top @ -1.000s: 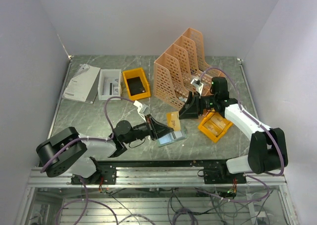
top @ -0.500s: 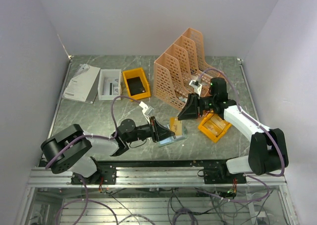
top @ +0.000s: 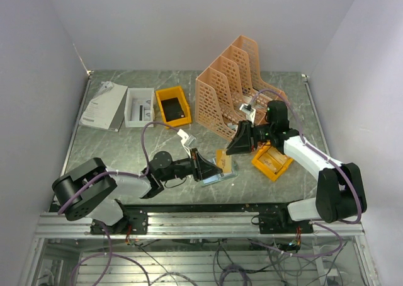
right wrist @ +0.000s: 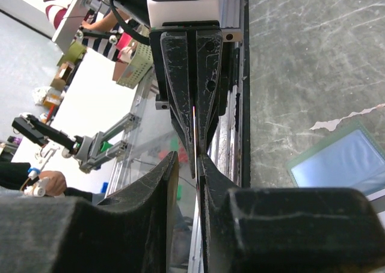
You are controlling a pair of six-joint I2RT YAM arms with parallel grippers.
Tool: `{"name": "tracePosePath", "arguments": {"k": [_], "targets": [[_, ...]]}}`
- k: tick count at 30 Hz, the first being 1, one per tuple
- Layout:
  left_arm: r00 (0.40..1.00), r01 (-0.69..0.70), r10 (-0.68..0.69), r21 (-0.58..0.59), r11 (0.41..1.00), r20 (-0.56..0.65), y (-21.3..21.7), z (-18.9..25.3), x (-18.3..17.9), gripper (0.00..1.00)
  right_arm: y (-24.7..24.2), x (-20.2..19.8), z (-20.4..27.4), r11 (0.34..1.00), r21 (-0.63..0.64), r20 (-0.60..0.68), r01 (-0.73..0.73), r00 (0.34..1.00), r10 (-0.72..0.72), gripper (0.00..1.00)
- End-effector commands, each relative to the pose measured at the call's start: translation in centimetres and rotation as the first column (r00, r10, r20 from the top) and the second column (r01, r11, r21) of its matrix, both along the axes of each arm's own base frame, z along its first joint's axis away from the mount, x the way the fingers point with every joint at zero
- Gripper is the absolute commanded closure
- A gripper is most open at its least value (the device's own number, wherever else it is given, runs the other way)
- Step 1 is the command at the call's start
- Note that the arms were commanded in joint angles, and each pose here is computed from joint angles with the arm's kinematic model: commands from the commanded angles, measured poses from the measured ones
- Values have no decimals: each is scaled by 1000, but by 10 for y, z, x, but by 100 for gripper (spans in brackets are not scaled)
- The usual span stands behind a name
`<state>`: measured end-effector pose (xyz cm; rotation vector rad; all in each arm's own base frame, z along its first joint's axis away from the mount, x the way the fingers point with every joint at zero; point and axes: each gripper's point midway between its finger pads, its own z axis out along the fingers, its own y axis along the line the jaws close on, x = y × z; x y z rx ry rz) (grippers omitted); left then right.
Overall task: Put the credit cards into the card holder
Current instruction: Pick up the credit card from the storage box.
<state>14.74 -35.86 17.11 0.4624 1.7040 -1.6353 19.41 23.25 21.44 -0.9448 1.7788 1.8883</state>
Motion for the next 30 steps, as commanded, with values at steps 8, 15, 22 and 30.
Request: {"name": "tracePosePath", "arguments": {"k": [8,15,22,30], "targets": [[998,-2,7,-90,996,62,-2,25,5,93,1,-7,4,999,17,17,-31,999,31,96],[998,-47,49,-60,997,36,5,17,9,74,2,-2,0,1000,4,24,-3,1000,3,100],[964,-258,264,131,957,-28,49,-24,23,52,-9,31,-45,959,-175,101,222,973,-207,100],[913,-354,395,289,889,-97,72,-65,32,66,-15,44,-102,906,-342,83,248,969,-233,100]]}}
